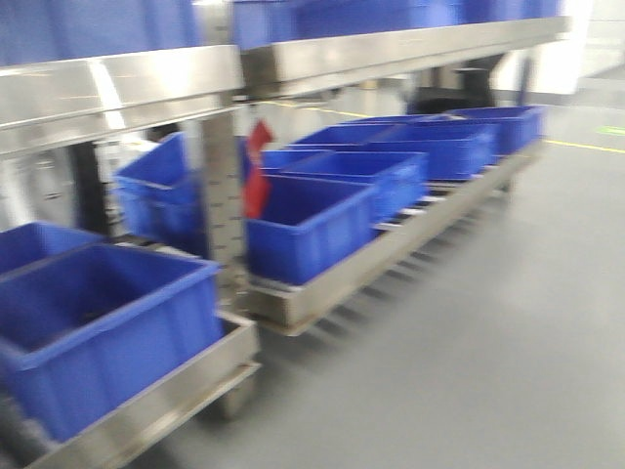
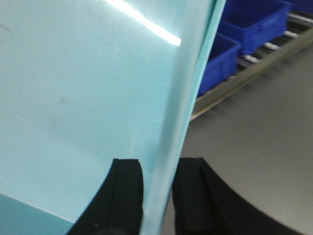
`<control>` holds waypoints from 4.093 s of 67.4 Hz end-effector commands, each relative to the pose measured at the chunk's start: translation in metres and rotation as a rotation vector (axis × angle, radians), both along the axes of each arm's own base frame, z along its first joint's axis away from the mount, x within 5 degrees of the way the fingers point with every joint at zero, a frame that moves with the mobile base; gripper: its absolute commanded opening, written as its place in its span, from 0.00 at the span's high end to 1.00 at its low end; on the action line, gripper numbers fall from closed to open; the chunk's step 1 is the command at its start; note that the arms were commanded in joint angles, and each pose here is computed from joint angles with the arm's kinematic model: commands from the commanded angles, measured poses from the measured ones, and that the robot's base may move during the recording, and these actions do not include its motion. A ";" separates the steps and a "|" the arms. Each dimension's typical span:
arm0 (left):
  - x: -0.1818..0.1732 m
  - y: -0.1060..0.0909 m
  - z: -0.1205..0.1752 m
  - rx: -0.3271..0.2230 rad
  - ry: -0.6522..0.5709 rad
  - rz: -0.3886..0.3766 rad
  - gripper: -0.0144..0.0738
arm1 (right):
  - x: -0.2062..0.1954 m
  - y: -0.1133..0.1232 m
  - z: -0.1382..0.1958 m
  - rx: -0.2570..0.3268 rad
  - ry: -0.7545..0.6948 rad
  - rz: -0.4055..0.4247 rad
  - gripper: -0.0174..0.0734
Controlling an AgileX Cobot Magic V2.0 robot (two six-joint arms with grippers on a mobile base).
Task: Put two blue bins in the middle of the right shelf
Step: 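Turn the base and drive along the aisle holding the teal bin, then drive forward along the aisle with the teal bin clamped in both grippers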
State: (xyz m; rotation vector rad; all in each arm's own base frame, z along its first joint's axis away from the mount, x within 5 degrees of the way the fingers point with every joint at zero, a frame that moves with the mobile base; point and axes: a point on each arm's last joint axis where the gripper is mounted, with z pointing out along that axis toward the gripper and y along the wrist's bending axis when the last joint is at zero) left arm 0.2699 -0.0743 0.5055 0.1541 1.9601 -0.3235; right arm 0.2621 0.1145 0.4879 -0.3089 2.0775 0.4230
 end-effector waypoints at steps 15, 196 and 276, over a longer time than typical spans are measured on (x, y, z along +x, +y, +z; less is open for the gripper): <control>-0.007 -0.001 0.024 -0.121 -0.155 -0.003 0.96 | -0.006 -0.001 0.011 0.012 -0.062 0.020 0.98; -0.007 -0.001 0.024 -0.121 -0.155 -0.003 0.96 | -0.006 -0.001 0.011 0.012 -0.062 0.020 0.98; -0.007 -0.001 0.024 -0.121 -0.155 -0.003 0.96 | -0.006 -0.001 0.011 0.012 -0.062 0.020 0.98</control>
